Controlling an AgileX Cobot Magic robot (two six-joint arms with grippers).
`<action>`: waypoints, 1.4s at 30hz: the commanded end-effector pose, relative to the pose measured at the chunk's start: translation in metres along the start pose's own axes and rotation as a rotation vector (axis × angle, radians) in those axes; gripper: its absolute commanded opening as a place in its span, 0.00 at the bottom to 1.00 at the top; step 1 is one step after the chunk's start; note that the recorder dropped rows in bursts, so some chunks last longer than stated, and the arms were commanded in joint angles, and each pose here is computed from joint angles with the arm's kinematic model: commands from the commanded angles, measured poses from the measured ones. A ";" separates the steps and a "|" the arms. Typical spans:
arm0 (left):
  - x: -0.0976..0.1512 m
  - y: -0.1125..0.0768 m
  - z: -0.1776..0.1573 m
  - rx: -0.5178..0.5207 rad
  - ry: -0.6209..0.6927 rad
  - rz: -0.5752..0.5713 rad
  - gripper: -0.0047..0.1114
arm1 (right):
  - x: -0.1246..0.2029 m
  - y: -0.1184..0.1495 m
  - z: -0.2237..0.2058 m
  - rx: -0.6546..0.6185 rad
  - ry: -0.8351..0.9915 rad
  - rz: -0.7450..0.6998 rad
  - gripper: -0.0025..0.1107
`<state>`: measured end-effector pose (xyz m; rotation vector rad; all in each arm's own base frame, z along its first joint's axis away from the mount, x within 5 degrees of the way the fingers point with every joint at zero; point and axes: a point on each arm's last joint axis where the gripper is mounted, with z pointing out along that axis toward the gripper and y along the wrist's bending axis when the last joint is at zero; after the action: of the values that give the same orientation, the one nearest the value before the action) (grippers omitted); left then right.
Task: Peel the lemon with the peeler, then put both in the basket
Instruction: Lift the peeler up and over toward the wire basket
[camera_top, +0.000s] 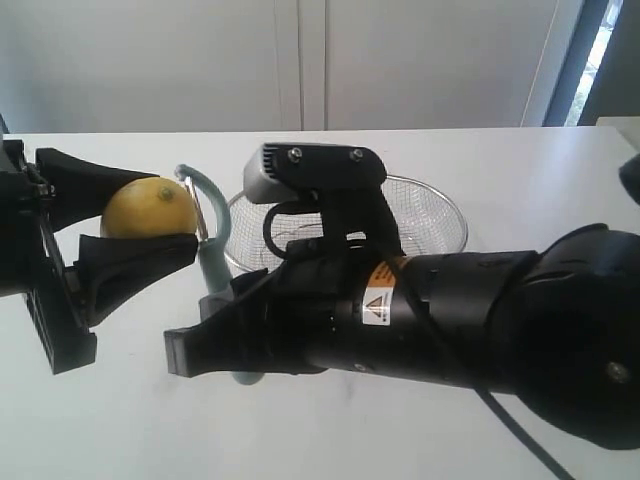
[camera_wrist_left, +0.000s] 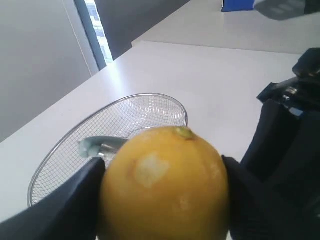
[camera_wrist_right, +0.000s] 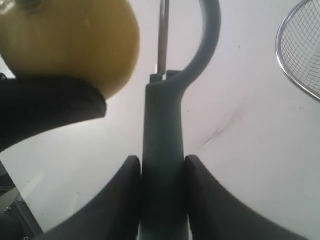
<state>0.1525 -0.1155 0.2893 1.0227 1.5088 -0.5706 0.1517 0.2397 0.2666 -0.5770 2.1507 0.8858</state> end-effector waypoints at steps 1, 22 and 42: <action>-0.005 0.000 -0.001 0.004 -0.029 -0.029 0.04 | -0.006 0.004 -0.007 -0.020 -0.040 0.001 0.02; -0.004 0.001 -0.001 -0.012 -0.020 -0.030 0.04 | -0.013 0.010 -0.030 -0.051 -0.066 -0.008 0.02; -0.004 0.001 -0.001 -0.014 -0.019 -0.033 0.04 | -0.019 0.021 -0.114 -0.124 -0.127 -0.430 0.02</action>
<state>0.1539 -0.1144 0.2887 1.0086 1.5240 -0.5570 0.1072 0.1811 0.3394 -0.8353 1.8601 0.8679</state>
